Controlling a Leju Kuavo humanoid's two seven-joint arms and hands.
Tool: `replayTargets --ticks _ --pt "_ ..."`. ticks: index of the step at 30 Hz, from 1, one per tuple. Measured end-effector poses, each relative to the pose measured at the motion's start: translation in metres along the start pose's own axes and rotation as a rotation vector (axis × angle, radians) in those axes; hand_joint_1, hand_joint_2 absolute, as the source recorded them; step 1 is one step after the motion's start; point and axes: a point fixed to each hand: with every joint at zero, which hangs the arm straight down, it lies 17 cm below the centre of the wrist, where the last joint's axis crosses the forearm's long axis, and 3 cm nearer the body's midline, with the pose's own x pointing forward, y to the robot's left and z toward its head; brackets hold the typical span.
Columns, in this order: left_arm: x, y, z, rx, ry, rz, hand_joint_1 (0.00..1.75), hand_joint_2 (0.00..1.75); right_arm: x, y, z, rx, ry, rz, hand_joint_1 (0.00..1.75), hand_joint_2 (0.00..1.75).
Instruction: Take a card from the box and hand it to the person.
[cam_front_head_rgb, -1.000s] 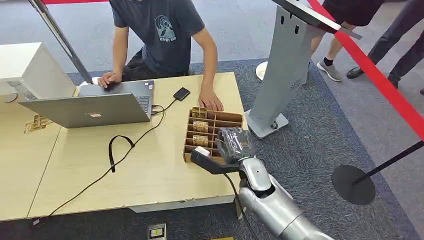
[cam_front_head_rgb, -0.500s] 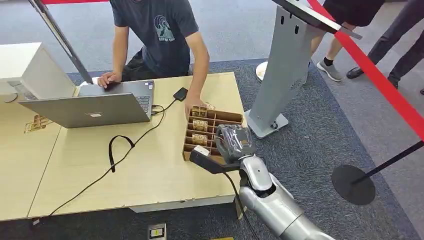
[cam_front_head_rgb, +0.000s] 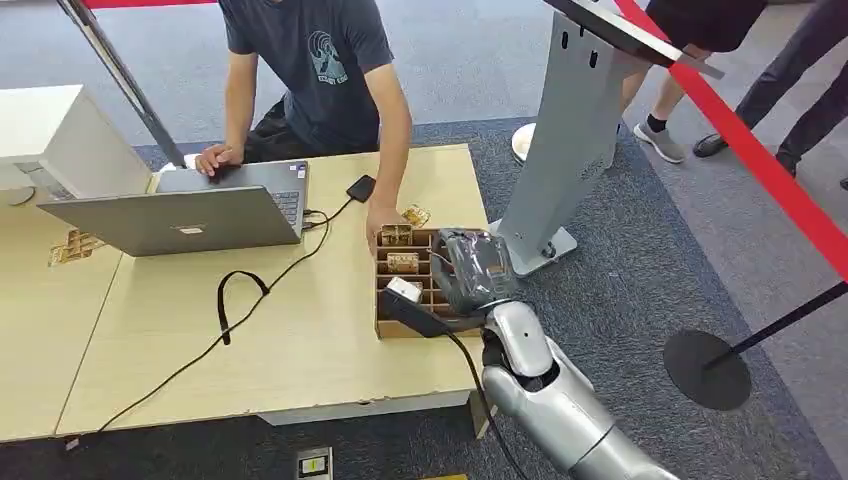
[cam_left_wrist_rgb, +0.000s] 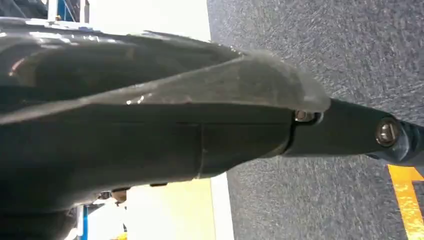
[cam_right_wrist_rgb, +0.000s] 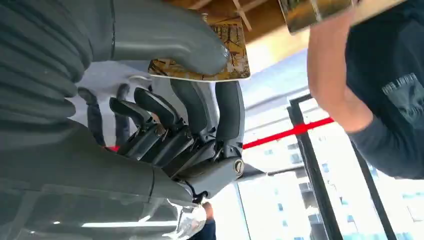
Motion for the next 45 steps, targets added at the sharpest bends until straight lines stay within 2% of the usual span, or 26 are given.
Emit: replayTargets --ticks 16,24,34,45 --pt "0.000 0.000 0.000 0.001 0.000 -0.008 0.00 0.00 0.033 -0.061 -0.002 -0.191 -0.124 -0.001 1.75 1.75" --pt "-0.001 0.000 0.000 0.002 0.002 -0.014 0.00 0.00 0.039 -0.073 -0.002 -0.233 -0.154 -0.005 1.75 1.75" --pt "0.001 -0.001 0.000 -0.001 -0.001 -0.007 0.00 0.00 0.064 -0.094 -0.015 -0.297 -0.263 -0.022 1.75 1.75" --pt "0.002 -0.002 0.000 -0.006 -0.005 0.003 0.00 0.00 0.080 -0.095 -0.031 -0.323 -0.299 -0.007 1.75 1.75"
